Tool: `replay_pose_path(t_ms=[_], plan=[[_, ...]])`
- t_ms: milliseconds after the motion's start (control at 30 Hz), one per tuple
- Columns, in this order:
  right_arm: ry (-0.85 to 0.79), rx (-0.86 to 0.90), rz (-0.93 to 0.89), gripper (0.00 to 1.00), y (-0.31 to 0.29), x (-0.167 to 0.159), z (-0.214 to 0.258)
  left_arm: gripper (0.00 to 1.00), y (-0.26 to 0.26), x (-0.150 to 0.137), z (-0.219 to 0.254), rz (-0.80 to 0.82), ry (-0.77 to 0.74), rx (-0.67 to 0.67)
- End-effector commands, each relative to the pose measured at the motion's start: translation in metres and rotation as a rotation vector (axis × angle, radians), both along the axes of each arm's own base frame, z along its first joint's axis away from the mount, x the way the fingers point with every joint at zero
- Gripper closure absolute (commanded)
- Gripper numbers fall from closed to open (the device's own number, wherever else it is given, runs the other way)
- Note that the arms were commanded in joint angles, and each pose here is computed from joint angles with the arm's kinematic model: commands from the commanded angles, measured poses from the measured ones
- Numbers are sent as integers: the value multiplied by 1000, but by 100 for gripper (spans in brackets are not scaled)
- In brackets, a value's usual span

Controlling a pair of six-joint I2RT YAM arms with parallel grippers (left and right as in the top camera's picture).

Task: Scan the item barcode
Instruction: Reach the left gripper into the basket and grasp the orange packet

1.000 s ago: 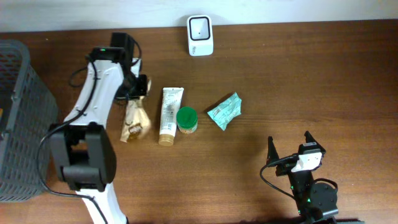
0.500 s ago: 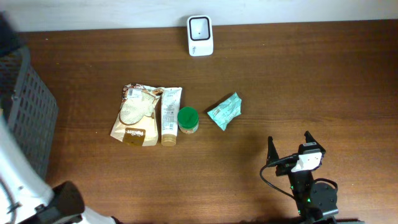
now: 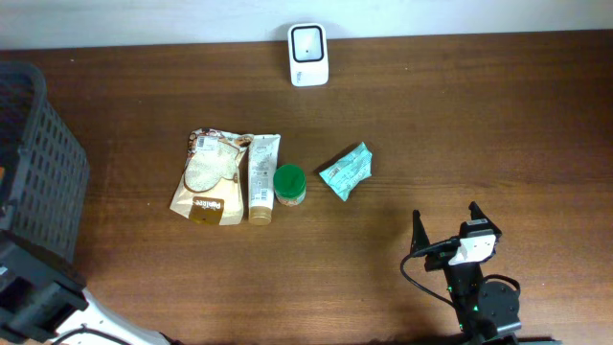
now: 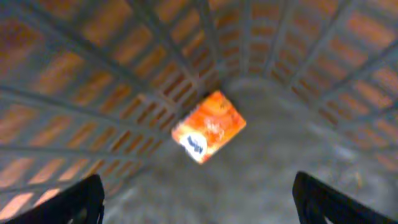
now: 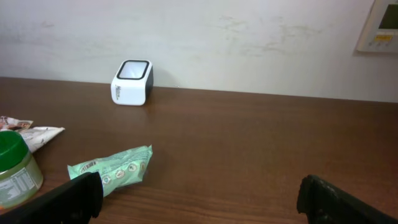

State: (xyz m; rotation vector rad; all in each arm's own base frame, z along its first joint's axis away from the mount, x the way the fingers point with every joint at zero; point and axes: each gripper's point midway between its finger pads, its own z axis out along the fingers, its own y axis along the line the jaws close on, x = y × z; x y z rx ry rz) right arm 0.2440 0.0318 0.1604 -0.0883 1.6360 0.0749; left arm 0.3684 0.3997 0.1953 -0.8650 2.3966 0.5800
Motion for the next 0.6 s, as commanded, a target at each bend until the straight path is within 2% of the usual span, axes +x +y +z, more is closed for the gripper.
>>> replay_pose_path(t_ms=[0,133,300,567], plan=[[7,5,2,2,1,0,-3,10,6,3,-32,-141,118,58],[7,5,2,2,1,0,-3,25,14,10,-75,-197,185,47],[7,5,3,2,1,0,-3,26,24,20,-117,-215,207,36],[7,5,2,2,1,0,-3,30,22,19,-167,-260,279,-7]])
